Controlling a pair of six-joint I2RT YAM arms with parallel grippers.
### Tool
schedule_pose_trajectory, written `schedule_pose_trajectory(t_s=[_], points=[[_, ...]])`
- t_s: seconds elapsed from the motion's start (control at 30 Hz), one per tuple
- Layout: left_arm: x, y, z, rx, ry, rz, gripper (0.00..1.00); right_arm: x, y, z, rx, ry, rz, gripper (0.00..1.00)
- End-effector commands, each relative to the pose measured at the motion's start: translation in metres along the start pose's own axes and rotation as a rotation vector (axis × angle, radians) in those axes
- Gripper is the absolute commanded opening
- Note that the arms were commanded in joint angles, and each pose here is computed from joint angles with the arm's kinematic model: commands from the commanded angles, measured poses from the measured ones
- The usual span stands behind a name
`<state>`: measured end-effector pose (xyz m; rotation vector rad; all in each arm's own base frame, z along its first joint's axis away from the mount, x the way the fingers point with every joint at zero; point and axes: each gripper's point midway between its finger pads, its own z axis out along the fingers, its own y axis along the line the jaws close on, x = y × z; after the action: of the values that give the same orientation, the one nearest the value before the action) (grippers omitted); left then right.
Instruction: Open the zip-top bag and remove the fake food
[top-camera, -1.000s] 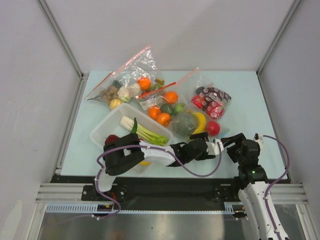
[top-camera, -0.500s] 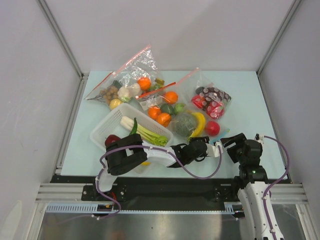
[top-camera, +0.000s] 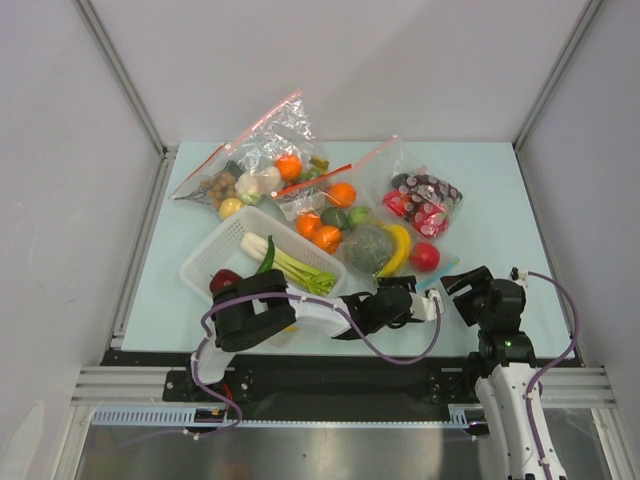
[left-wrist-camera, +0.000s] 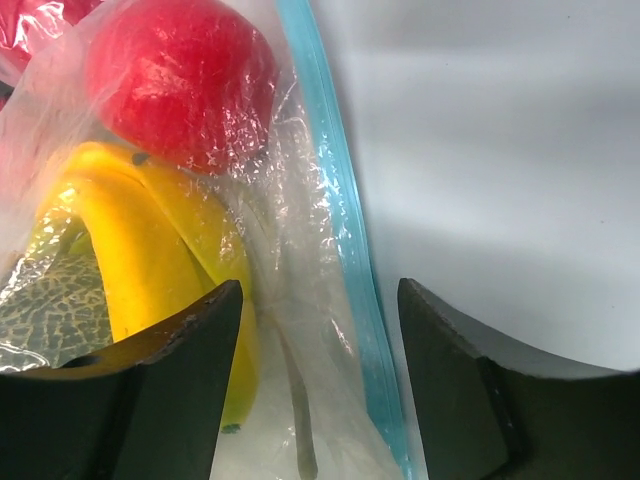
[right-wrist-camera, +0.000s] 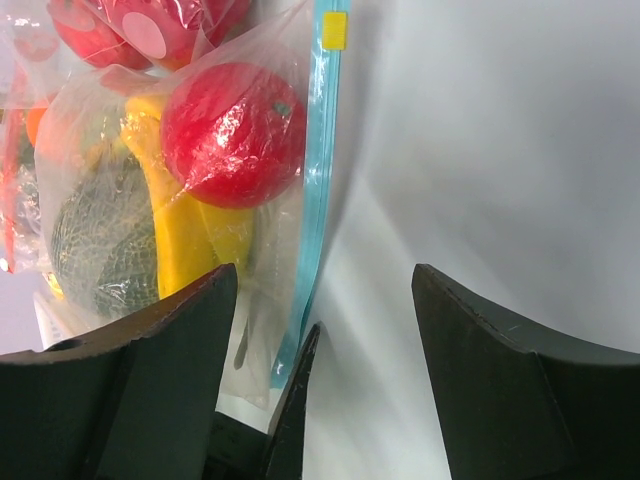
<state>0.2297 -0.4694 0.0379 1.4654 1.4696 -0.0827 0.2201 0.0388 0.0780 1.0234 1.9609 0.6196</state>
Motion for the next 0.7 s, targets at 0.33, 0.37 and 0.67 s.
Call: schedule_pose_trajectory(t_s=[0.33,0.37,0.67], points=[[-0.002,0.007,0.005,-0.037,0.035,0.035,0.68,-0.007,0.011,-0.002,-0.041,-0.015,-0.018,0.78],[0.0,0.007,0.006,-0.039,0.041,0.049,0.67,-0.007,0.011,-0.002,-0.043,-0.015,-0.017,0.77],[0.009,-0.001,0.013,-0.074,0.069,0.134,0.43,-0.01,0.012,-0.002,-0.047,-0.024,-0.013,0.78]])
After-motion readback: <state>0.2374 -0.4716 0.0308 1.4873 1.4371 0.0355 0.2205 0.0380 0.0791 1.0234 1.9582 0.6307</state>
